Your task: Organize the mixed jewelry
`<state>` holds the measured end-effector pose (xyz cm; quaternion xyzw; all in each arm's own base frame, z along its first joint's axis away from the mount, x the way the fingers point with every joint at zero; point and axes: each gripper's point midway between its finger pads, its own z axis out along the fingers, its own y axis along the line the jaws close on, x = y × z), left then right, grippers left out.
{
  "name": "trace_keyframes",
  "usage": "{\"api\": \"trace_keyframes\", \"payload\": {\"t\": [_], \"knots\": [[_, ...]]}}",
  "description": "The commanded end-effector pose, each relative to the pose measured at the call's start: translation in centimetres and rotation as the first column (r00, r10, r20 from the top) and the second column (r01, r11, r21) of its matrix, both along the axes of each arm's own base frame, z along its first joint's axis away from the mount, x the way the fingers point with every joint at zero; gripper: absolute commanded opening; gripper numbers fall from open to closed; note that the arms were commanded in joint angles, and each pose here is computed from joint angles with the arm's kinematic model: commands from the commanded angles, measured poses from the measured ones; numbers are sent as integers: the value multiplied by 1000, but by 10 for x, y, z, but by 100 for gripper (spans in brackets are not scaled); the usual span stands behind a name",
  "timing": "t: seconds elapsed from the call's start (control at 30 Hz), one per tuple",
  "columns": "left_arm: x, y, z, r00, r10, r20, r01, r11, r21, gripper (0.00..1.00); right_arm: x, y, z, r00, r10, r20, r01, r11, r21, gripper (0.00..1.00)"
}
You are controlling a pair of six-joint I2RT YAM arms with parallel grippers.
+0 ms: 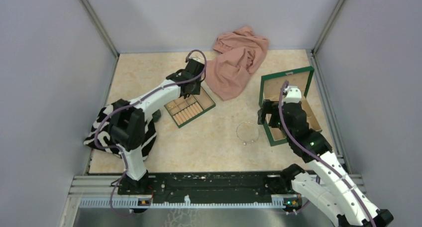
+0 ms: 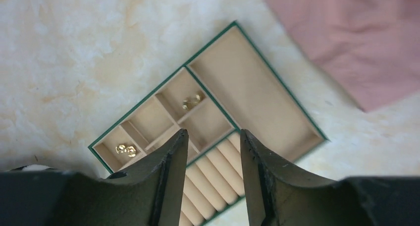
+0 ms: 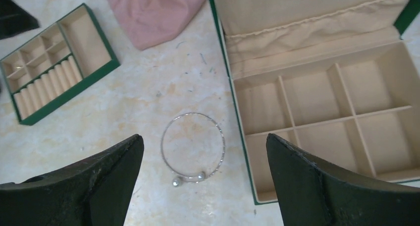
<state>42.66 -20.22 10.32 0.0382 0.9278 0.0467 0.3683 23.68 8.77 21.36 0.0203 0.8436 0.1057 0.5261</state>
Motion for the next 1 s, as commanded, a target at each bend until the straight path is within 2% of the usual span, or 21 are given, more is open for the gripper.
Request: {"api": "trace_keyframes", "payload": {"t": [0.0,0.07,0.13,0.27,0.4,0.57,0.63,0.7,0.8,0.87,0.97], "knots": [[-8,-21,48,993,-78,92,87,991,-99,51,2,-28,2,993,-111,-43,105,986,-133,95],[-10,-24,54,991,-91,94,102,988,-112,52,6,-20,-6,993,-83,-79,71,988,-137,95],[-12,-30,58,990,-117,80,126,984,-124,52,9,-3,-11,993,6,-114,-20,992,-123,93],[-24,-53,78,971,-230,69,238,955,-178,53,8,27,-17,977,154,-148,-164,985,-61,92],[-30,-58,113,961,-245,129,269,934,-236,55,5,57,-42,925,295,-240,-302,953,10,87],[-40,-53,145,948,-217,234,282,912,-297,61,-3,92,-68,859,404,-313,-392,914,105,79],[-46,-53,148,942,-212,259,291,901,-320,62,-5,101,-78,845,413,-340,-410,908,85,78],[-49,-51,143,945,-195,263,280,898,-339,63,-5,103,-95,829,398,-392,-404,912,70,70],[-53,-47,127,960,-167,226,240,904,-355,63,-4,100,-117,820,343,-459,-369,929,34,52],[-56,-47,115,968,-161,192,222,905,-363,62,-6,96,-126,818,308,-485,-348,937,9,44],[-66,-51,98,973,-195,124,228,901,-370,59,-9,85,-135,827,247,-506,-303,953,-30,43]]}}
